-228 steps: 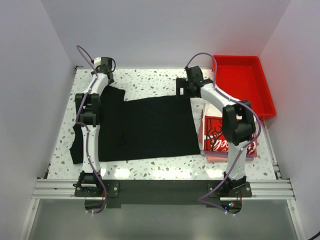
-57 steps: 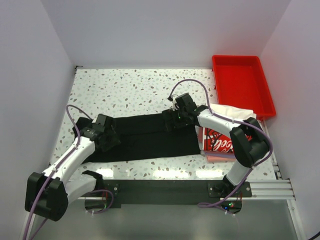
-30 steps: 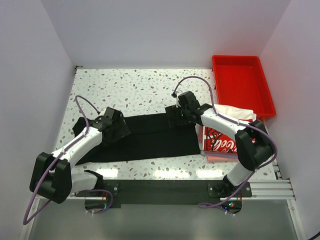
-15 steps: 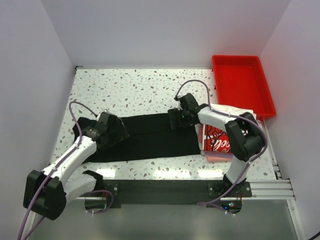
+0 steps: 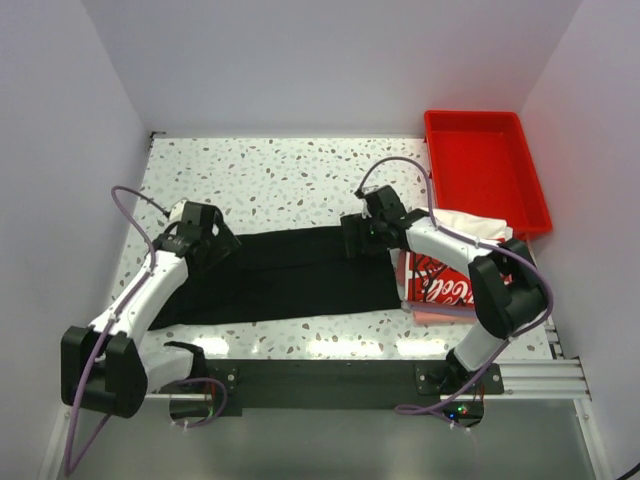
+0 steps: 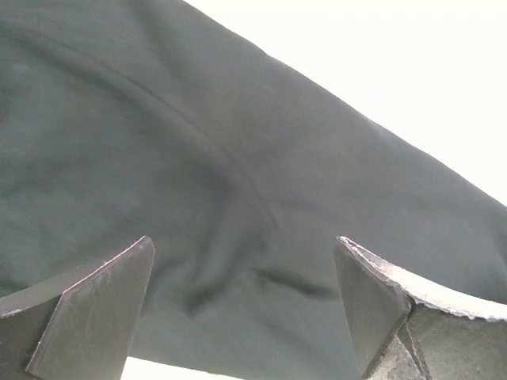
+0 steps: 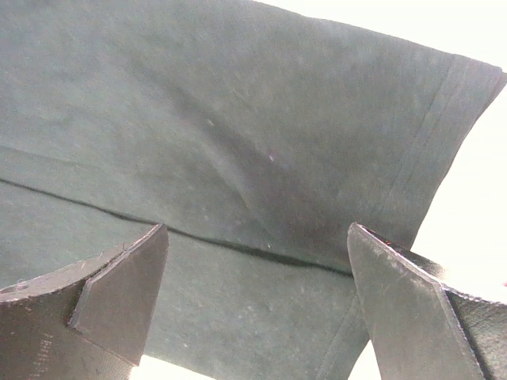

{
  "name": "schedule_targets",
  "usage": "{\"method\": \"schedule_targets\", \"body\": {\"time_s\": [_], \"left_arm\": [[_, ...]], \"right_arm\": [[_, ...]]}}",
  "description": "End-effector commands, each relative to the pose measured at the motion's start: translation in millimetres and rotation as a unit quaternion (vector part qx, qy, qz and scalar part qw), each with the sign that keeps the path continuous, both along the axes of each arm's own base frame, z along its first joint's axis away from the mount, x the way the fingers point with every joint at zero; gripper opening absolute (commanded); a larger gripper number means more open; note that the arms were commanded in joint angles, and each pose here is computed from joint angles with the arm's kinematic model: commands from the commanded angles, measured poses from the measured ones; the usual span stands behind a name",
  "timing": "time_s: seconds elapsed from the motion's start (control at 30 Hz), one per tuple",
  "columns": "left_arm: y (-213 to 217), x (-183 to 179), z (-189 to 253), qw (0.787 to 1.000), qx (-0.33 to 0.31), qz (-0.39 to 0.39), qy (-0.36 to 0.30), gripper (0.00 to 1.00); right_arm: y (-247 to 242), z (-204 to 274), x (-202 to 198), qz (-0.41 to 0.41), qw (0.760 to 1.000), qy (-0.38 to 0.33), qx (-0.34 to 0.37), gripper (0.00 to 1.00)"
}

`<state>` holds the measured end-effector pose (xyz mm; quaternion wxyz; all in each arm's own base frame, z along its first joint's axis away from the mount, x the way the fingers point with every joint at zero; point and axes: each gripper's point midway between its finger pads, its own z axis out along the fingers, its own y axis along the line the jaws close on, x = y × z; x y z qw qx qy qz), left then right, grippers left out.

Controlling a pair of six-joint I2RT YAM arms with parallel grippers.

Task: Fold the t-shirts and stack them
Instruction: Fold the tshirt

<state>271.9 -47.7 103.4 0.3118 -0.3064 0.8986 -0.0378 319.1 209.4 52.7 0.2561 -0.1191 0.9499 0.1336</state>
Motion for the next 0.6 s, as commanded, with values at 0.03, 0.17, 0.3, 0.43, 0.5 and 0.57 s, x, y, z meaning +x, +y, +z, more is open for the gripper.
{"method": "schedule_targets", "body": {"time_s": [0.03,0.17,0.3,0.43,0.5,0.57], "left_arm": [[34.7,11.6,-26.7,0.997,0.009,0.072,0.017,1.0],[40.6,10.5,-59.8,0.995,0.008,0.09,0.044,1.0],[41.0,19.6,-81.1,0.994,0.007,0.096,0.06,1.0],[40.2,35.5,-94.8,0.992,0.011,0.097,0.075,1.0],[41.4,51.3,-100.0,0.992,0.017,0.1,0.074,1.0],[34.5,77.6,-103.6,0.994,0.008,0.086,0.071,1.0]], "right_arm": [[16.4,35.2,22.3,0.018,0.998,-0.047,0.028,0.99],[32.7,28.0,22.6,0.043,0.997,-0.034,0.052,0.99],[36.4,6.0,22.6,0.048,0.998,-0.009,0.046,0.99],[36.8,-11.6,12.0,0.05,0.998,0.017,0.046,0.99],[33.8,-21.4,0.8,0.041,0.998,0.035,0.045,0.99],[36.3,-22.8,-8.5,0.037,0.998,0.038,0.046,0.99]]}}
